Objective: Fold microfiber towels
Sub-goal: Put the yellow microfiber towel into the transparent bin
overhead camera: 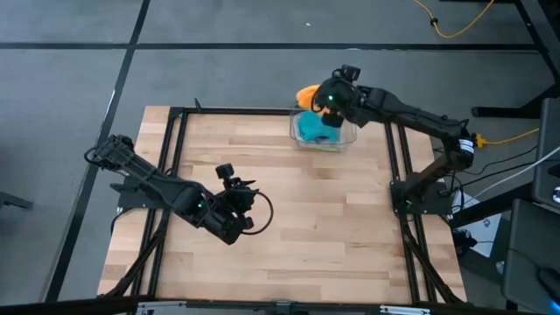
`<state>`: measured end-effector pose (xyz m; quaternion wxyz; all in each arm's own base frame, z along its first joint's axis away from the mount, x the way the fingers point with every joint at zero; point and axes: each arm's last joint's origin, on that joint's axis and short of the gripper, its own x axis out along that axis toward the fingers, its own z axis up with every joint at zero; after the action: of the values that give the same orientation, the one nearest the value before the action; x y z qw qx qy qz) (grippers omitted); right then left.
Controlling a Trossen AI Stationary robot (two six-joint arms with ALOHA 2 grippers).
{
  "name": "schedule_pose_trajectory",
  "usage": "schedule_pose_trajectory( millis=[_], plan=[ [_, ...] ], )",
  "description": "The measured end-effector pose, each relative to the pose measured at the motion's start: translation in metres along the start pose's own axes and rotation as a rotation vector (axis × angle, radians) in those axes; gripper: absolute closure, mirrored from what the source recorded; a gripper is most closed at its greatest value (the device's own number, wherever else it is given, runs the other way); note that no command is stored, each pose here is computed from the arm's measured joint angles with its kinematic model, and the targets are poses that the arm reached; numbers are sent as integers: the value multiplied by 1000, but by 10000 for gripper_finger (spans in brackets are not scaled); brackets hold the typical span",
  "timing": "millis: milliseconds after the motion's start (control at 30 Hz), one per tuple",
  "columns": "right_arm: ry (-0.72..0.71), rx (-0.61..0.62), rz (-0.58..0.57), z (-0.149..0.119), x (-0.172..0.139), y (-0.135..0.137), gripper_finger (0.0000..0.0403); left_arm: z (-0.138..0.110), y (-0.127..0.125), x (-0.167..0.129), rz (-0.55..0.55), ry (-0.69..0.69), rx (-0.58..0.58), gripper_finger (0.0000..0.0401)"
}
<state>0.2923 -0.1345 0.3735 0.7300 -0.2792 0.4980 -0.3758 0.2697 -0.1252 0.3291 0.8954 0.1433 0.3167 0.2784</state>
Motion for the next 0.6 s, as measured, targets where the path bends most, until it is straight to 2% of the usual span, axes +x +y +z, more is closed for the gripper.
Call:
schedule_pose_trajectory(
  millis=[100, 267, 500, 600],
  plan=[
    [118, 6, -39, -15, 13, -8, 394, 0, 2, 3, 7, 9, 0, 290],
    [261, 103, -13, -35, 19, -11, 394, 0, 6, 8, 27, 27, 0, 290],
    [330, 409, 60, -48, 23, -11, 394, 2, 12, 16, 50, 41, -23, 290],
    [366, 509, 46, -51, 27, -12, 394, 2, 14, 18, 46, 51, -29, 290]
  ],
)
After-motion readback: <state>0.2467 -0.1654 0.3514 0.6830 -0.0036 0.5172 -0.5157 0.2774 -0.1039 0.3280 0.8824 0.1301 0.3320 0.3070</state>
